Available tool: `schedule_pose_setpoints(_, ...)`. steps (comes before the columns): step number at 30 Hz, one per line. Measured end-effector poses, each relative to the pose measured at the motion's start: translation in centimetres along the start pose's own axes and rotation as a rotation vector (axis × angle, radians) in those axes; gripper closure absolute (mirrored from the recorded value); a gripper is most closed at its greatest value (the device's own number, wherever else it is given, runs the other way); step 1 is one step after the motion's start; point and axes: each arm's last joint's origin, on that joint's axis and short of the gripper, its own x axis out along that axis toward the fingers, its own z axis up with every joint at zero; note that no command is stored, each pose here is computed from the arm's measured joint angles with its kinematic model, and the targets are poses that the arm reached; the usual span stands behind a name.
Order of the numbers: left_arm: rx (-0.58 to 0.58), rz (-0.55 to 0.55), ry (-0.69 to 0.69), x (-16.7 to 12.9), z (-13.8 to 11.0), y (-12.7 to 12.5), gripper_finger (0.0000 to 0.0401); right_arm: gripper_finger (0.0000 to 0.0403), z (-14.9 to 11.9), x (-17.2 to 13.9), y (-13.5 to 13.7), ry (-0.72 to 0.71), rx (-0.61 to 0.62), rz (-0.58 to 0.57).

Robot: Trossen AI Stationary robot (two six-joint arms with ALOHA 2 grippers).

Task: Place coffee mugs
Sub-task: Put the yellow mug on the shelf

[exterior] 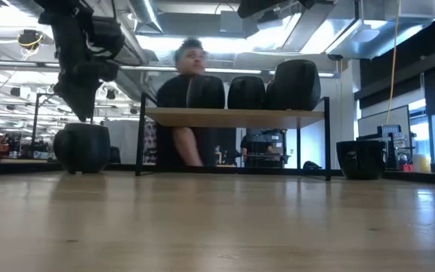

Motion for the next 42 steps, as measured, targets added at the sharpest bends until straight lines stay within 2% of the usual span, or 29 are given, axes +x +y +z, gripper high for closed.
schedule_pose_setpoints(6, 0.003, 0.003, -0.017, 1.0, -0.2, 0.1, 0.0217, 0.0403, 0.0, 0.0, 0.0, 0.001, -0.002, 0.000)
schedule_pose_setpoints(17, 0.049, 0.002, 0.036, 2.5, -1.2, 0.1, 0.0221, 0.0403, 0.0, 0.0, 0.0, 0.002, -0.006, -0.001)
schedule_pose_setpoints(23, 0.053, 0.000, 0.037, 2.5, -1.2, 0.1, 0.0268, 0.0403, 0.0, 0.0, 0.0, 0.002, -0.003, -0.001)
schedule_pose_setpoints(32, 0.075, -0.008, 0.036, 2.5, -1.2, 0.1, 0.0383, 0.0403, 0.0, 0.0, 0.1, 0.015, 0.005, 0.028)
schedule_pose_setpoints(42, 0.106, -0.005, 0.043, 2.5, -1.3, -0.5, 0.0385, 0.0403, 0.0, 0.0, 0.1, 0.023, 0.005, 0.039)
